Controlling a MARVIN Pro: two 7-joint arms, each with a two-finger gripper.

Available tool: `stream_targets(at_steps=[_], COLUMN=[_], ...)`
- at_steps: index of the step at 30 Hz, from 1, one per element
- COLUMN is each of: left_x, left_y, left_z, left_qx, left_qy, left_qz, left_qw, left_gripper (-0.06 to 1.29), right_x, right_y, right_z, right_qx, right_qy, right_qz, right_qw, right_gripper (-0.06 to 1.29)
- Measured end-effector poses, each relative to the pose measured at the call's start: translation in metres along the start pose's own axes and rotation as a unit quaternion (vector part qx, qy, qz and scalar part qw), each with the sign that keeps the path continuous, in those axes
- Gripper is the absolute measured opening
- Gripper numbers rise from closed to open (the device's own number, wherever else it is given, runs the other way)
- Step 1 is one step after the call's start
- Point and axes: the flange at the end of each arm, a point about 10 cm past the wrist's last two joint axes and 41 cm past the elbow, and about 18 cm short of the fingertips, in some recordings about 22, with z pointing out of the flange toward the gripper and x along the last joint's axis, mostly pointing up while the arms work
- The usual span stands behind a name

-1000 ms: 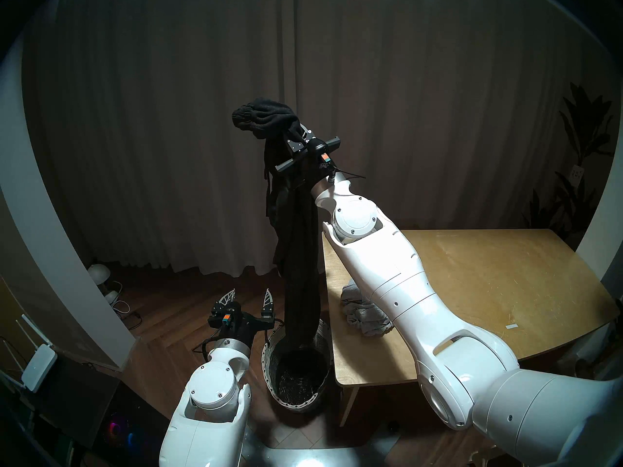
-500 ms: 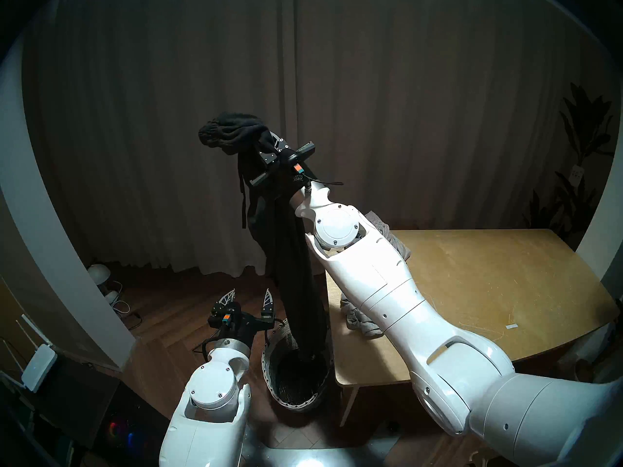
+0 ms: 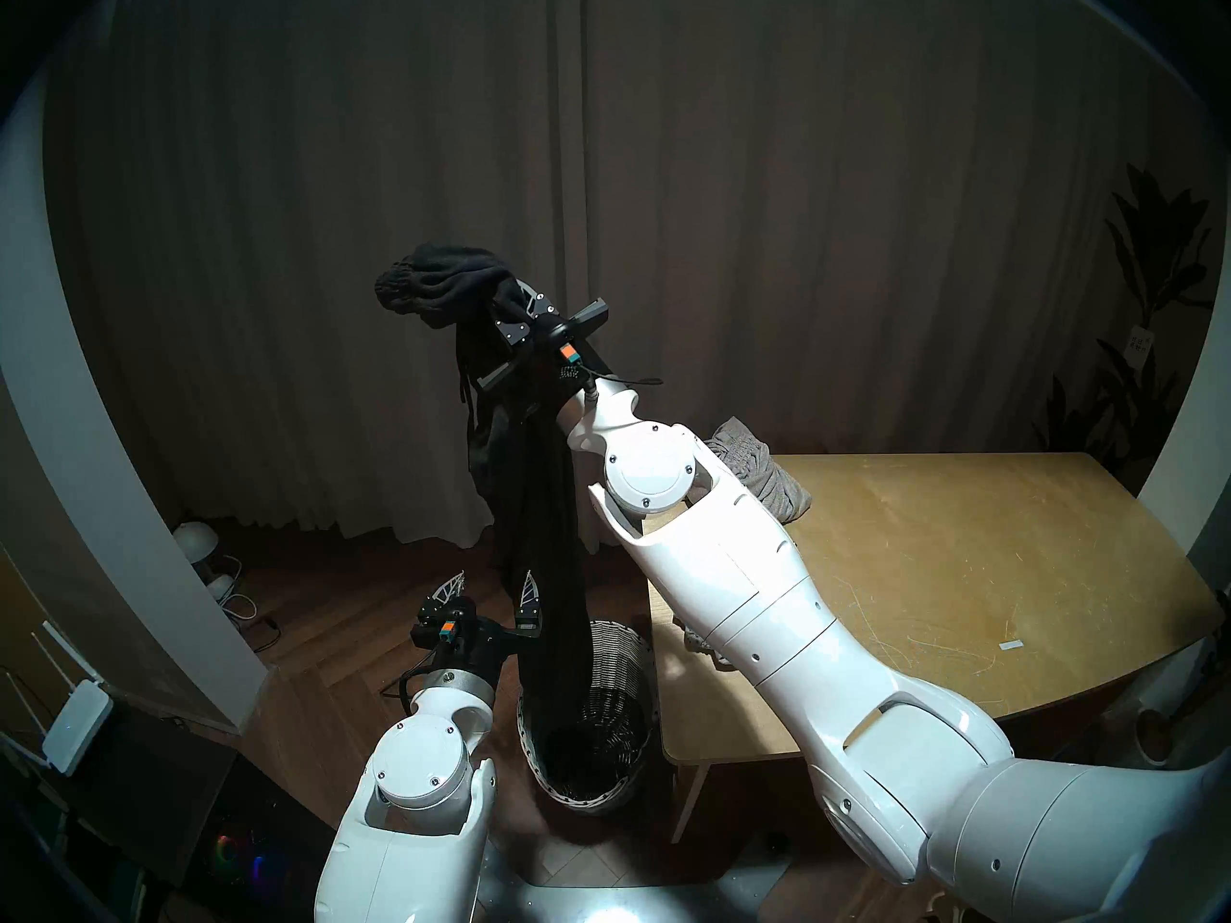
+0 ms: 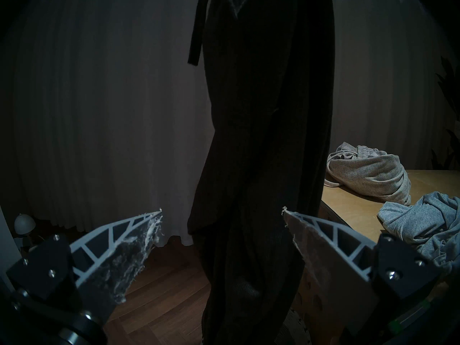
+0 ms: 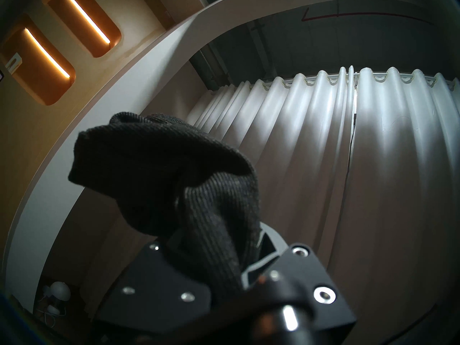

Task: Toss clothes into the laundry hamper

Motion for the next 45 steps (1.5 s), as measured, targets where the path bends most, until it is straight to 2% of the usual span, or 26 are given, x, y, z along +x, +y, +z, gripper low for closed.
stream_targets(at_steps=[6,11,15,24,34,45], left_x=[0.000,0.000,0.000,0.000,0.000,0.000], left_y=[0.000,0.000,0.000,0.000,0.000,0.000], left_z=[0.000,0.000,0.000,0.000,0.000,0.000], left_qx=[0.000,0.000,0.000,0.000,0.000,0.000], left_qy=[0.000,0.000,0.000,0.000,0.000,0.000], left_qz=[0.000,0.000,0.000,0.000,0.000,0.000], left_qw=[1.0000,1.0000,1.0000,1.0000,1.0000,1.0000], left_gripper=[1.25,1.25,1.25,1.25,1.25,1.25], right_x=[-0.046,-0.083,-0.103,-0.117,-0.133,-0.142], right_y=[-0.026,-0.035,-0.036,-0.032,-0.029,-0.035], right_z=[-0.019,-0.032,-0.040,-0.050,-0.071,-0.082], right_qx=[0.018,0.014,0.008,0.011,0.042,0.052], right_qy=[-0.058,-0.108,-0.133,-0.141,-0.157,-0.171], right_qz=[-0.018,-0.028,-0.030,-0.037,-0.048,-0.038], right_qw=[0.9980,0.9937,0.9907,0.9892,0.9855,0.9832], right_gripper=[0.12,0.12,0.12,0.12,0.12,0.12])
